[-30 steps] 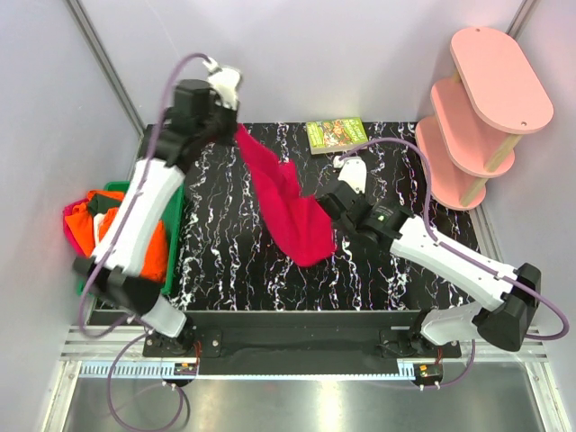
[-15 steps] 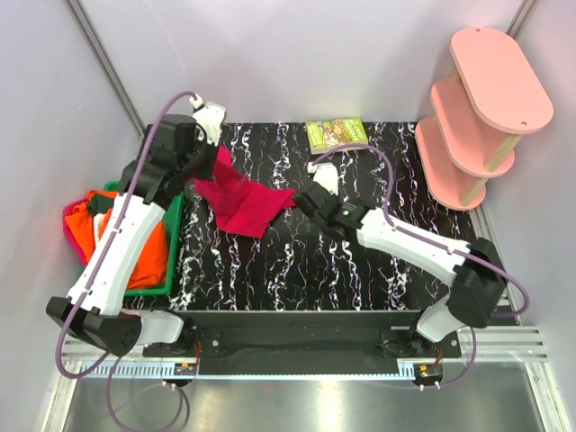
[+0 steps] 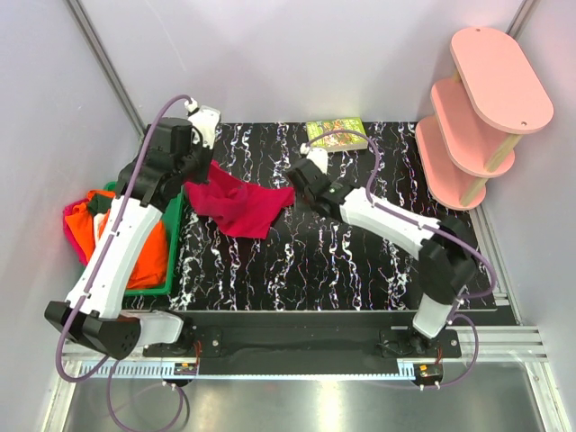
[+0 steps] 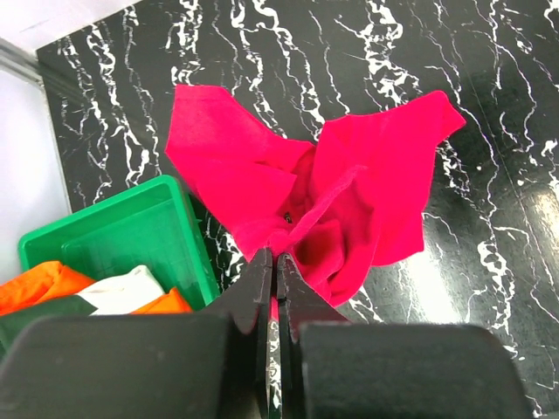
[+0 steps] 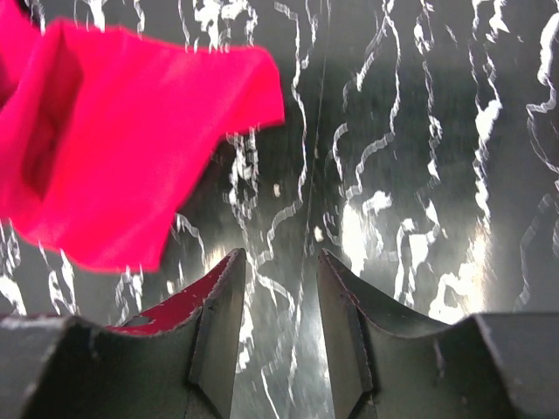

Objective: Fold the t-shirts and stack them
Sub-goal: Flatten out the tshirt

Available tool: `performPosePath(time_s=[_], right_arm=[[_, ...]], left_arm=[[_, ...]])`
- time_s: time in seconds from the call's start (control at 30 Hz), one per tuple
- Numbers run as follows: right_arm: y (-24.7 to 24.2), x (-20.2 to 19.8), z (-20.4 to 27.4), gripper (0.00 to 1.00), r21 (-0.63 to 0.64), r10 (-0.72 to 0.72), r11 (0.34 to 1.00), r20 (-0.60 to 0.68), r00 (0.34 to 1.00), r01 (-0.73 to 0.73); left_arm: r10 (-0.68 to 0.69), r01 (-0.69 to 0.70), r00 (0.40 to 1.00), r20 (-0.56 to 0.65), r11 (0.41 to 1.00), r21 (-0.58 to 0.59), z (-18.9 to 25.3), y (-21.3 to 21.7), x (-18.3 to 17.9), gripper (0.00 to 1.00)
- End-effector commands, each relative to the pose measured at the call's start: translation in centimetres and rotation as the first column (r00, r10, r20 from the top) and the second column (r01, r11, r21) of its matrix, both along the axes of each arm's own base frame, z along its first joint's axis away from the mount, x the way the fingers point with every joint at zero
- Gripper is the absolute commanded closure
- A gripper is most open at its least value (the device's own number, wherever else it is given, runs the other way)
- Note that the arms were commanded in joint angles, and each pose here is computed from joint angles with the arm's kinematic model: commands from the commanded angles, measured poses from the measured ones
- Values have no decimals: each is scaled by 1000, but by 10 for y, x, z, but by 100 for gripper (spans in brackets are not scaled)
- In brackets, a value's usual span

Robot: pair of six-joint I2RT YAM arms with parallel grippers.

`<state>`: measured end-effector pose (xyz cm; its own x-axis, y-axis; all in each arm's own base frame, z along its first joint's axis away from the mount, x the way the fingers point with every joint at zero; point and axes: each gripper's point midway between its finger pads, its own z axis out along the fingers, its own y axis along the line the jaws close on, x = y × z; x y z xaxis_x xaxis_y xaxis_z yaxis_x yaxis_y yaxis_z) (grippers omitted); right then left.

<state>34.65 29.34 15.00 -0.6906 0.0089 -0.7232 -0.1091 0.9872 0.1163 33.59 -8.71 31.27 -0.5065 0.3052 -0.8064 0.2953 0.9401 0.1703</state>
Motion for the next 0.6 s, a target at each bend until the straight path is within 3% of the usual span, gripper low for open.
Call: performPosePath(time_s=[0.0, 0.17, 0.57], right_arm=[[27, 42, 4, 53, 110, 1, 994, 21, 1000, -3], [43, 84, -27, 55, 124, 0, 992, -23, 1000, 3], [50, 123, -65, 57, 131, 8, 991, -68, 998, 1]], left_arm=[[29, -27, 992, 122, 999, -22, 38, 9, -3, 100], [39, -39, 994, 106, 999, -5, 29, 14, -7, 100], [57, -57, 994, 88, 998, -4, 20, 20, -10, 100]])
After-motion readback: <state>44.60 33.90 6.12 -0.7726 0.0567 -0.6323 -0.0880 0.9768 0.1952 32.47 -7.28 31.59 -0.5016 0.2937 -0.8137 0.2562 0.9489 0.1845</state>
